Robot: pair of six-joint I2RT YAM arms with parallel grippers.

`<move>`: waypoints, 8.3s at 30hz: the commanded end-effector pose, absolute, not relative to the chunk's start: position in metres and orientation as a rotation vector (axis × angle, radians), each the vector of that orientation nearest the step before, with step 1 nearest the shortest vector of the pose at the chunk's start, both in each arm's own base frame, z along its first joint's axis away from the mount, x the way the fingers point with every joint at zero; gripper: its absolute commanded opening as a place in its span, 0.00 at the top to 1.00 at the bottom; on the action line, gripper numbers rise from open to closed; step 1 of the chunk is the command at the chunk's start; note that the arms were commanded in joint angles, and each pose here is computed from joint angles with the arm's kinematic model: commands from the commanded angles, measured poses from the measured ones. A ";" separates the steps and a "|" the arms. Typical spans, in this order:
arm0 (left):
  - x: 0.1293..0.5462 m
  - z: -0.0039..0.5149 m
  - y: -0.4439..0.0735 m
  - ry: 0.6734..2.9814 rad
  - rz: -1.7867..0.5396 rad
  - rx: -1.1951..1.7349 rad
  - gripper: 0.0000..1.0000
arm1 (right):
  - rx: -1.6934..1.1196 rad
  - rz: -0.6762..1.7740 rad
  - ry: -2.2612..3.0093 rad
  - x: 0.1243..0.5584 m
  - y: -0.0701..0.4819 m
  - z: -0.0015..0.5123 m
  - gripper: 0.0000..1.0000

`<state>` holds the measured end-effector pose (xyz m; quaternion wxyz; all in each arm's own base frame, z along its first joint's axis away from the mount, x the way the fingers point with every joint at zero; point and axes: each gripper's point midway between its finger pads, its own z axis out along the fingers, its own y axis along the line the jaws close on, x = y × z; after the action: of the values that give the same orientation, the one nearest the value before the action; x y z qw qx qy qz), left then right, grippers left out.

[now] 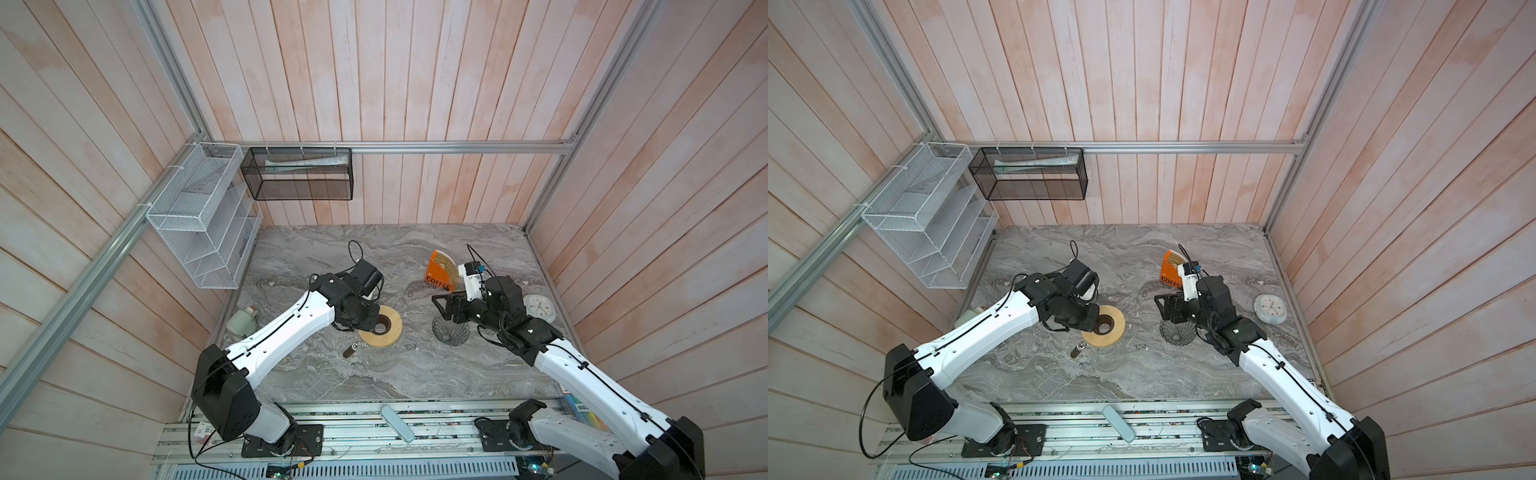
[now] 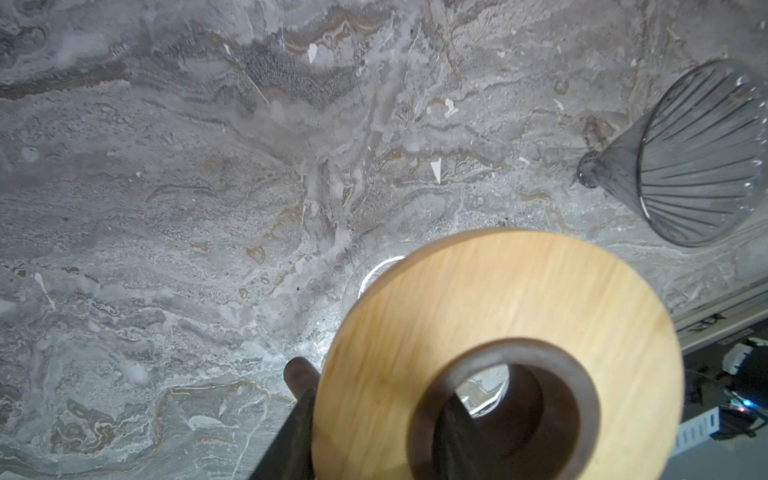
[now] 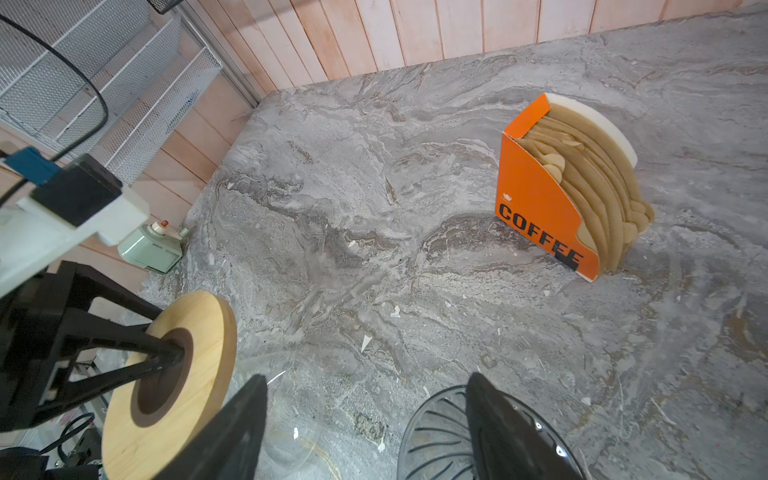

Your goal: Place the coffee filter in the dripper

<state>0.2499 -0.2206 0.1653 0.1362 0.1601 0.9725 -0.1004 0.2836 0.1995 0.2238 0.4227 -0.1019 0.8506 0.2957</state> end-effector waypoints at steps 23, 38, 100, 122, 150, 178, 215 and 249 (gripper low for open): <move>0.232 0.135 -0.227 2.849 -0.227 0.485 0.85 | -0.249 0.758 2.120 0.279 0.200 0.223 0.24; 0.232 0.127 -0.227 2.844 -0.233 0.466 0.85 | -0.242 0.754 2.122 0.279 0.198 0.221 0.24; 0.249 0.175 -0.220 2.672 -0.272 0.352 0.31 | -0.242 0.769 2.107 0.280 0.200 0.229 0.23; 0.332 0.284 -0.254 2.287 -0.807 0.175 0.35 | 0.060 0.477 2.403 0.271 0.129 0.179 0.27; 0.334 0.251 -0.254 2.301 -0.895 0.149 0.36 | 0.240 0.473 2.583 0.260 0.110 0.098 0.66; 0.320 0.236 -0.242 2.357 -0.836 0.171 0.38 | 0.177 0.536 2.588 0.273 0.124 0.109 1.00; 0.210 0.268 -0.210 2.393 -1.003 0.258 0.51 | -0.256 1.127 2.375 0.239 0.298 0.267 1.00; 0.218 0.210 -0.221 2.544 -0.864 0.271 0.83 | -0.293 1.161 2.515 0.220 0.320 0.217 1.00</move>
<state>0.2193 -0.2207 0.2203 0.2255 0.0920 0.9158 -0.3194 0.2227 0.3177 0.2203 0.1864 -0.1034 0.8885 0.4064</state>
